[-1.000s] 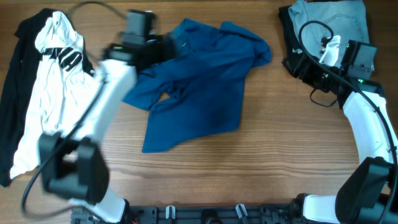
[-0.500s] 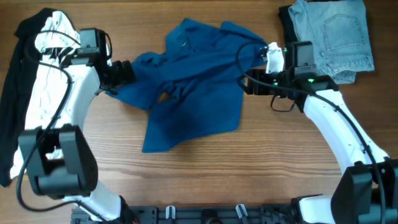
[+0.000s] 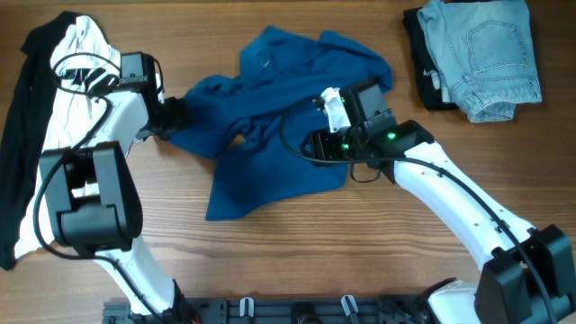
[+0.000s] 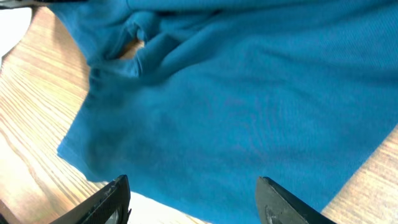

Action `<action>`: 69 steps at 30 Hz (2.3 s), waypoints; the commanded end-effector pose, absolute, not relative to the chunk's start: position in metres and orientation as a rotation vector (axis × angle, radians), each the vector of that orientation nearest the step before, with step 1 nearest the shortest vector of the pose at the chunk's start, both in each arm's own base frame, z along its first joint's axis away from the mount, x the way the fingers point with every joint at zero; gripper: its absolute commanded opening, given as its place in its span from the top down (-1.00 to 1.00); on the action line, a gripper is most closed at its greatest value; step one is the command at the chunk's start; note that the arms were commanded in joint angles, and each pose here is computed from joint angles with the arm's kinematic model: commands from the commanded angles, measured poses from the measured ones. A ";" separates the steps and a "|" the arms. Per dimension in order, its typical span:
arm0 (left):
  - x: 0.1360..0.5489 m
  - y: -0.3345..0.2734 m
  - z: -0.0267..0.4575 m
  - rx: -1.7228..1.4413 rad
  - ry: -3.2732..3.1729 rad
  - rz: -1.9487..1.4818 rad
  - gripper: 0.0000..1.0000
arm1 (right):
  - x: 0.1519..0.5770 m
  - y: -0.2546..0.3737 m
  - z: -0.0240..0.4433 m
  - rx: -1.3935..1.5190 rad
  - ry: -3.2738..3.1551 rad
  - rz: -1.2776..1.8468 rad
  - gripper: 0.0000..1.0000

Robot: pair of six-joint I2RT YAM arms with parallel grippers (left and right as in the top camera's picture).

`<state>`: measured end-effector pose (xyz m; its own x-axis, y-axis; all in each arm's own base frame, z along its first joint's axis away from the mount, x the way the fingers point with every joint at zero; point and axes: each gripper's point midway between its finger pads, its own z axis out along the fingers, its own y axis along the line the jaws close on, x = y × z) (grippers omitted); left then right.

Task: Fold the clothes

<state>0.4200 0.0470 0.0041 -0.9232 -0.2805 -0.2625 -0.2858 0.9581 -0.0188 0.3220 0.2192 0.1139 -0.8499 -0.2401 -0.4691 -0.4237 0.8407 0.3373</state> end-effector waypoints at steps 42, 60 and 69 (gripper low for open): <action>0.371 0.055 0.273 -0.572 2.245 -0.017 0.92 | 0.334 0.088 -0.013 0.160 3.037 0.105 0.92; 0.354 0.000 0.239 -0.506 2.451 -0.197 0.92 | 0.407 0.029 0.159 0.230 2.833 0.287 -1.00; 0.364 0.007 0.207 -0.541 2.534 -0.129 0.92 | 0.316 0.023 0.130 0.588 3.038 0.233 -0.99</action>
<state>0.3585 0.0042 0.2193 -0.7652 -0.3932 -0.5098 -0.3257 0.9194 -0.2203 0.3423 0.0246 0.1455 -0.9571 0.2796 -0.0765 0.2622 0.9476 0.1827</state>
